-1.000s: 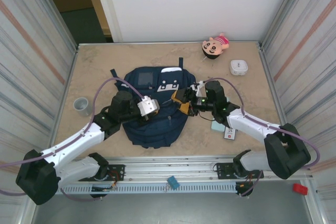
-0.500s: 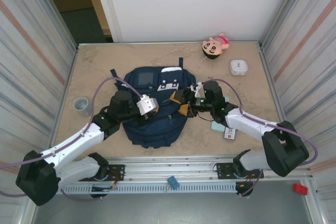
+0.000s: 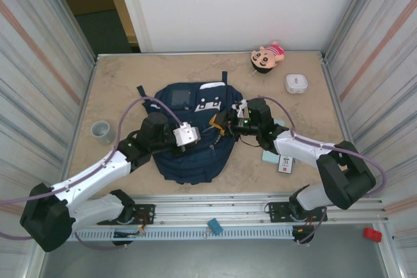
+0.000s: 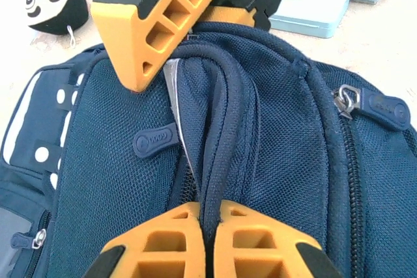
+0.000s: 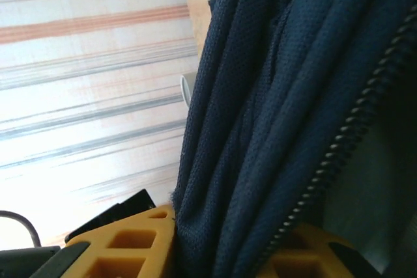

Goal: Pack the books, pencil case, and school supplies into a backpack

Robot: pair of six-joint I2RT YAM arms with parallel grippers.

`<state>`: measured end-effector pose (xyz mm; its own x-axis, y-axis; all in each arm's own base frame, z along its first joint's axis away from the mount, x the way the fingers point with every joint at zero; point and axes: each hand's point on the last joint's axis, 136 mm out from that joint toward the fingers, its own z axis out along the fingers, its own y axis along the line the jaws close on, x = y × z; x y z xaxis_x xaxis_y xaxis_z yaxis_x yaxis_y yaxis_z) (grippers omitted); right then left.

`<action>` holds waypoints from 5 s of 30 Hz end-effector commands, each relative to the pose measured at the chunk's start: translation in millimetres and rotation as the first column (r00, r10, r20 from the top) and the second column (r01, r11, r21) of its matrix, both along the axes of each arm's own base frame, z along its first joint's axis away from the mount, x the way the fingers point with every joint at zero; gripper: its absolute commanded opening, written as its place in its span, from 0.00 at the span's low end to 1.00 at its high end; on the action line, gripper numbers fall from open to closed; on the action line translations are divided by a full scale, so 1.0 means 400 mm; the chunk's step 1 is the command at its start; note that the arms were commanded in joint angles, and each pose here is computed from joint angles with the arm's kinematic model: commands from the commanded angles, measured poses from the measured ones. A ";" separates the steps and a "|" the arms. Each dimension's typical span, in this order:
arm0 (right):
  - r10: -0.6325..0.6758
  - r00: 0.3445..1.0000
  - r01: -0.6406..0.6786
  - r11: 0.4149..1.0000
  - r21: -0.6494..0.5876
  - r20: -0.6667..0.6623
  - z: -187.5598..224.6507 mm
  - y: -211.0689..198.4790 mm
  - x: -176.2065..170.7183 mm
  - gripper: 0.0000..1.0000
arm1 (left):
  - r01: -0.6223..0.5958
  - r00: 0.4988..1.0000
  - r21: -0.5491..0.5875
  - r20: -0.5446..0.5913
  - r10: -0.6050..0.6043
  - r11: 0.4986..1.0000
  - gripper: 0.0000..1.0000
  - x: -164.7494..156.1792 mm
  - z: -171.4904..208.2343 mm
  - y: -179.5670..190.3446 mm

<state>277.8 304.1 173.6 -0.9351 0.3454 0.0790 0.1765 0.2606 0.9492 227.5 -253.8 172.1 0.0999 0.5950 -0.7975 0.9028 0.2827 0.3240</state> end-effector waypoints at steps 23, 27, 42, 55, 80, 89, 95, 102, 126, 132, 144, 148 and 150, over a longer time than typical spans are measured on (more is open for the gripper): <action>-0.179 0.967 0.173 0.984 0.050 0.181 0.120 0.037 0.043 0.00 | -0.809 0.410 0.112 -0.596 0.690 0.577 0.48 -0.130 0.098 0.070; -0.167 0.965 0.164 0.986 0.033 0.200 0.129 0.038 0.039 0.00 | -0.791 0.425 0.201 -0.499 0.755 0.578 0.52 -0.139 0.102 0.011; -0.159 0.959 0.149 0.987 0.060 0.235 0.175 0.045 0.040 0.00 | -0.845 0.297 0.310 -0.406 0.864 0.436 0.56 -0.140 0.029 -0.057; -0.111 0.962 0.094 0.992 0.080 0.248 0.200 0.099 0.031 0.00 | -0.899 0.260 0.231 -0.399 0.879 0.371 0.50 -0.103 0.016 -0.062; -0.097 0.958 0.094 0.995 0.024 0.271 0.194 0.092 0.027 0.00 | -0.906 0.185 0.256 -0.477 0.859 0.337 0.17 -0.099 -0.020 -0.023; -0.081 0.958 0.077 0.997 0.027 0.275 0.206 0.104 0.011 0.00 | -0.894 0.227 0.280 -0.388 0.893 0.349 0.39 -0.078 -0.016 -0.038; -0.080 0.954 0.076 0.997 0.027 0.288 0.226 0.096 -0.004 0.00 | -0.920 0.203 0.254 -0.341 0.918 0.298 0.31 -0.065 -0.005 -0.003; -0.076 0.950 0.082 0.997 -0.007 0.303 0.225 0.077 -0.017 0.00 | -0.929 0.184 0.241 -0.358 0.915 0.281 0.22 -0.055 0.005 0.014; 0.034 0.971 -0.025 0.999 -0.039 0.235 0.176 -0.017 0.046 0.00 | -0.831 0.354 0.179 -0.560 0.749 0.527 0.00 -0.119 -0.026 0.020; 0.109 0.969 -0.097 0.993 -0.065 0.221 0.172 -0.032 0.054 0.17 | -0.779 0.480 0.085 -0.557 0.678 0.621 0.00 -0.115 -0.022 0.025; -0.035 0.984 0.046 0.997 -0.058 0.177 0.113 0.038 -0.040 0.60 | -0.691 0.566 -0.055 -0.662 0.491 0.721 0.00 -0.105 0.027 -0.123; 0.001 0.984 0.018 0.994 -0.104 0.180 0.099 0.040 -0.040 0.27 | -0.701 0.553 -0.045 -0.663 0.504 0.711 0.00 -0.104 0.017 -0.117; 0.011 0.982 0.009 0.994 -0.110 0.186 0.103 0.023 -0.033 0.13 | -0.722 0.539 -0.029 -0.650 0.536 0.691 0.00 -0.101 0.010 -0.093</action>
